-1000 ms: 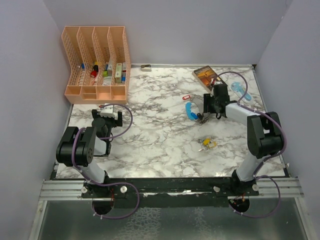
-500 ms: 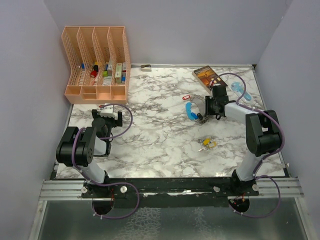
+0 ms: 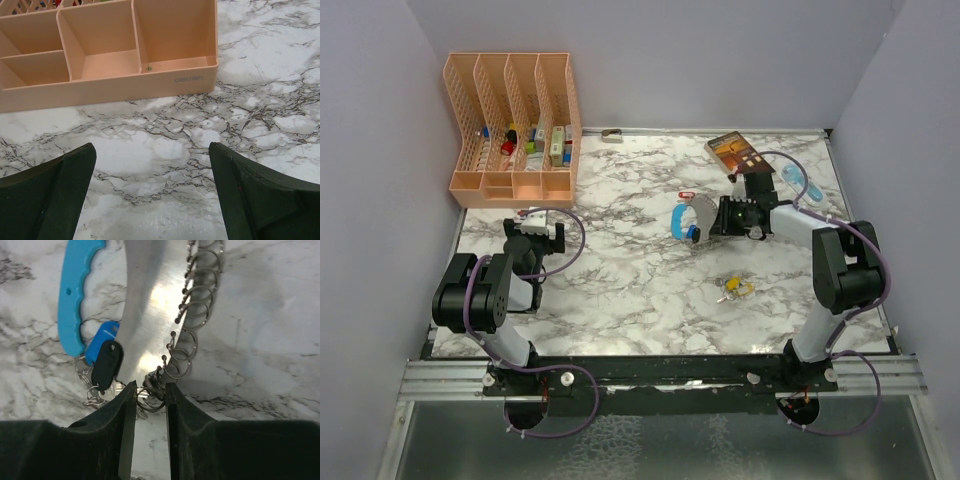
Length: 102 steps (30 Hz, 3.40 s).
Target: Put the keys on the keyring
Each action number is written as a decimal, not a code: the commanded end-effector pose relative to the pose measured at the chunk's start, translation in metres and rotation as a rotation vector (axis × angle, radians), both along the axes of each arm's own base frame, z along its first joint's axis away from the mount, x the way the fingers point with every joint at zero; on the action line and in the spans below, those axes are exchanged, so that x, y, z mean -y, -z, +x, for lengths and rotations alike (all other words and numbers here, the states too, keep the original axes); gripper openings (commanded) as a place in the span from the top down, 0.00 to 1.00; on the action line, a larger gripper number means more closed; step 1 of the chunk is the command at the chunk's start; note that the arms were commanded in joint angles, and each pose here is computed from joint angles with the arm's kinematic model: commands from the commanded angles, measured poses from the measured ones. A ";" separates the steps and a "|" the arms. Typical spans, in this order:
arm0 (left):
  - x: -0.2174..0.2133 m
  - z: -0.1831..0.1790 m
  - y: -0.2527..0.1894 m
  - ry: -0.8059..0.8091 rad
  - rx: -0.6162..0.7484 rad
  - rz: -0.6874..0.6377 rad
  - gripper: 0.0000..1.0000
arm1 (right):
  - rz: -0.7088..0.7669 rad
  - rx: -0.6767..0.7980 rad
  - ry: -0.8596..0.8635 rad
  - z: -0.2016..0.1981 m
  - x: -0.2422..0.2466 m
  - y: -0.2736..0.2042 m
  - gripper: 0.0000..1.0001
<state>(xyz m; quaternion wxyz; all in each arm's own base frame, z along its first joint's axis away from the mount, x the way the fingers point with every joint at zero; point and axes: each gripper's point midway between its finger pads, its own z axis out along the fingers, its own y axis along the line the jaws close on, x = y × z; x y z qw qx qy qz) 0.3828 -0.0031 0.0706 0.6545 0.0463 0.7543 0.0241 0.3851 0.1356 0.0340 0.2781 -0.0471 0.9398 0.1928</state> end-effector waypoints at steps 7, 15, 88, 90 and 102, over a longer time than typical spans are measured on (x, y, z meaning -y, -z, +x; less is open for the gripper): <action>-0.003 0.003 -0.008 -0.013 0.035 -0.009 0.01 | 0.487 -0.046 -0.388 -0.061 -0.127 -0.088 0.68; -0.003 0.003 -0.008 -0.011 0.034 -0.010 0.01 | 0.288 0.230 -0.339 -0.041 -0.101 -0.133 0.53; -0.003 0.002 -0.008 -0.012 0.033 -0.011 0.01 | -0.029 0.244 -0.609 -0.043 -0.182 -0.044 0.97; -0.003 0.002 -0.009 -0.013 0.037 -0.011 0.01 | -0.015 0.290 -0.607 -0.041 -0.183 -0.061 0.99; 0.033 0.025 -0.077 0.198 0.054 -0.025 0.01 | 0.077 0.399 -0.646 -0.055 -0.188 -0.126 0.99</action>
